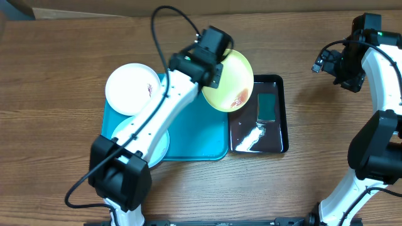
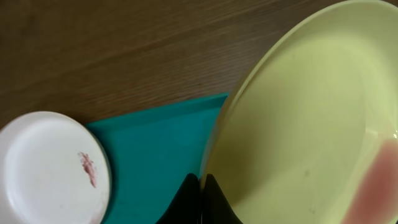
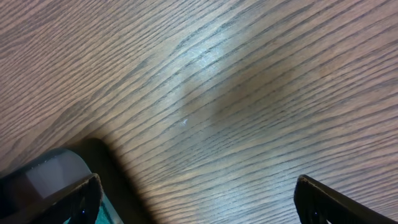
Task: Clean dirty plates on tray and stack at the side
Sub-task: 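Swing the yellow plate over the black tray and tilt it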
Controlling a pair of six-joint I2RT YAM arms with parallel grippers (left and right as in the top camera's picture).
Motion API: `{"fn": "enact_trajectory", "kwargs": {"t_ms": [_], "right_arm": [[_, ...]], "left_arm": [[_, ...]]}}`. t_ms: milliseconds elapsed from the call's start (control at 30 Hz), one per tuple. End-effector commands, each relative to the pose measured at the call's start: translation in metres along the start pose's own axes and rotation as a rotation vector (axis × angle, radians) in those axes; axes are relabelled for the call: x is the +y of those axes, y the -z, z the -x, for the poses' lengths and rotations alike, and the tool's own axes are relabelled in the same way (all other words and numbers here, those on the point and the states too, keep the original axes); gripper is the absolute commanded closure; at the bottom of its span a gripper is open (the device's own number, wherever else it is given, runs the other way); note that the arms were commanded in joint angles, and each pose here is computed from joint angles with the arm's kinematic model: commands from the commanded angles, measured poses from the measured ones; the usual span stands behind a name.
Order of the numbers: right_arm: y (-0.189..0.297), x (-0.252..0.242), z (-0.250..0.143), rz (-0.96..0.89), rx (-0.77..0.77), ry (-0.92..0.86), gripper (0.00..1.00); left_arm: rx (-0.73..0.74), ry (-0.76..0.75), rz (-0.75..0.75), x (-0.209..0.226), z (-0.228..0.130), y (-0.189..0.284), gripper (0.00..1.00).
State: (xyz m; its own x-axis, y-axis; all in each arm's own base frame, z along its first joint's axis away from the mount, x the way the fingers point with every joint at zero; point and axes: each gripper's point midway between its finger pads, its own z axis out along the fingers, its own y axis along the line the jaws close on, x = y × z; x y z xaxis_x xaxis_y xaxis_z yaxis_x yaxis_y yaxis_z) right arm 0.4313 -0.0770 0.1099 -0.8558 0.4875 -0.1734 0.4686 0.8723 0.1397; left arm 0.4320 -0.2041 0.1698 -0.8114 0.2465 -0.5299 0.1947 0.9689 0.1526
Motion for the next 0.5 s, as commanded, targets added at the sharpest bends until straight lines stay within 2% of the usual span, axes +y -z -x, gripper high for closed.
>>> {"fn": "enact_trajectory", "kwargs": {"t_ms": [0,467], "right_arm": [[0.011,0.001,0.009,0.009,-0.038,-0.003,0.0],[0.011,0.001,0.009,0.009,-0.038,-0.003,0.0]], "left_arm": [[-0.109,-0.07,0.171,0.003,0.018,0.025,0.96],[-0.359,-0.273,0.558,-0.036,0.028,0.1,0.96]]}}
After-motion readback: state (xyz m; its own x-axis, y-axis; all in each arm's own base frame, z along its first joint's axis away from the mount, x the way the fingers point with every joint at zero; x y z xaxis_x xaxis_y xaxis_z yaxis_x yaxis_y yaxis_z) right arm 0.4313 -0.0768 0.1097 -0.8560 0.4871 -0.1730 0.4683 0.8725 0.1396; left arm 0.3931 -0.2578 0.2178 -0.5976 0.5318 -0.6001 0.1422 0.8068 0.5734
